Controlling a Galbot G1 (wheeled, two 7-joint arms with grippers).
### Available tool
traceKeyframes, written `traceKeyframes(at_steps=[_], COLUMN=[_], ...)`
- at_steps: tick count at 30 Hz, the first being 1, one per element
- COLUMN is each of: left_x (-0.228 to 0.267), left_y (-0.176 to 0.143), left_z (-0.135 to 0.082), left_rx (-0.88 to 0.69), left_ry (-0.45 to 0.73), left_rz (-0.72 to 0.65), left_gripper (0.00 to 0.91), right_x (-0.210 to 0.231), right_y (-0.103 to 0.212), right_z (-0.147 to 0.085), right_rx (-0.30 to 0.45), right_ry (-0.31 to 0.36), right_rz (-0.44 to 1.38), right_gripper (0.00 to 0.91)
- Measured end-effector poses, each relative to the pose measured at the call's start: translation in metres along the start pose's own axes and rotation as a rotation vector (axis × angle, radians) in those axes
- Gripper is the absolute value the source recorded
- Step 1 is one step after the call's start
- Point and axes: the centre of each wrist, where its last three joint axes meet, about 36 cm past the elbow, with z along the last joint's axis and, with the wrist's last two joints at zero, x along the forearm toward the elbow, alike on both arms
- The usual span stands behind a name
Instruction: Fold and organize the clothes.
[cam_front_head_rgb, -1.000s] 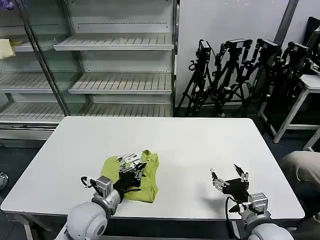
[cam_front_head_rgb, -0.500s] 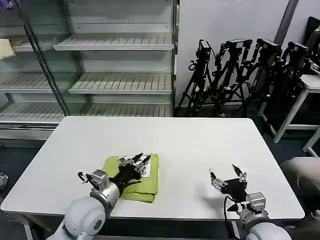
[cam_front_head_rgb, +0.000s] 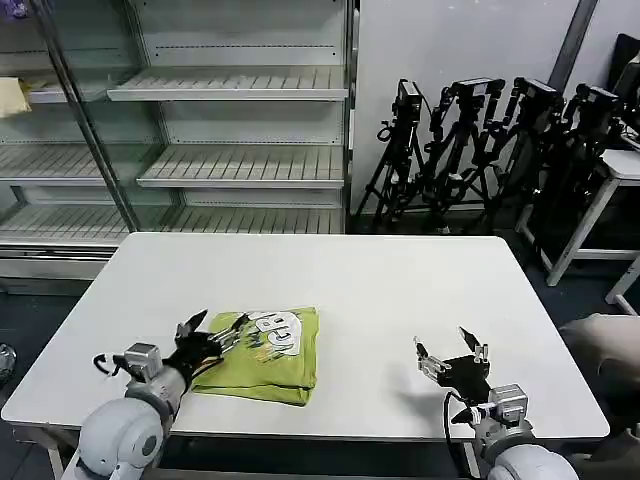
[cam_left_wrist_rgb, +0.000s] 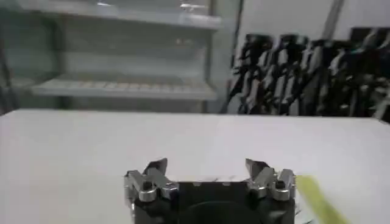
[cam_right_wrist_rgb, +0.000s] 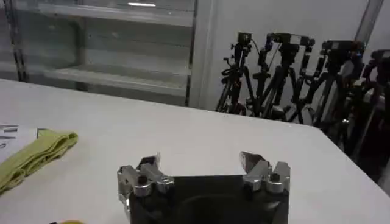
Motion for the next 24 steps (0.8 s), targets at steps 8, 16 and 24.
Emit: traceKeyframes(at_steps=[8,16,24], left_x=[-0.006,-0.011,-0.009], left_y=[0.011,0.015,0.011], left_z=[0.023,0.041,0.046], left_rx=[0.044,0.076,0.103], left_ry=[0.064,0.107,0.115], left_rz=[-0.038,-0.058,-0.049], left_gripper=[0.907,0.020,0.020], right_x=[0.001,0.001,-0.002], right_y=[0.001,0.000,0.001], right_z=[0.001,0.001,0.001], right_rx=[-0.001,-0.002,-0.002], right_ry=[0.001,0.002,0.002], right_rz=[-0.001,0.001,-0.005], right_gripper=[0.907,0.907,0.907])
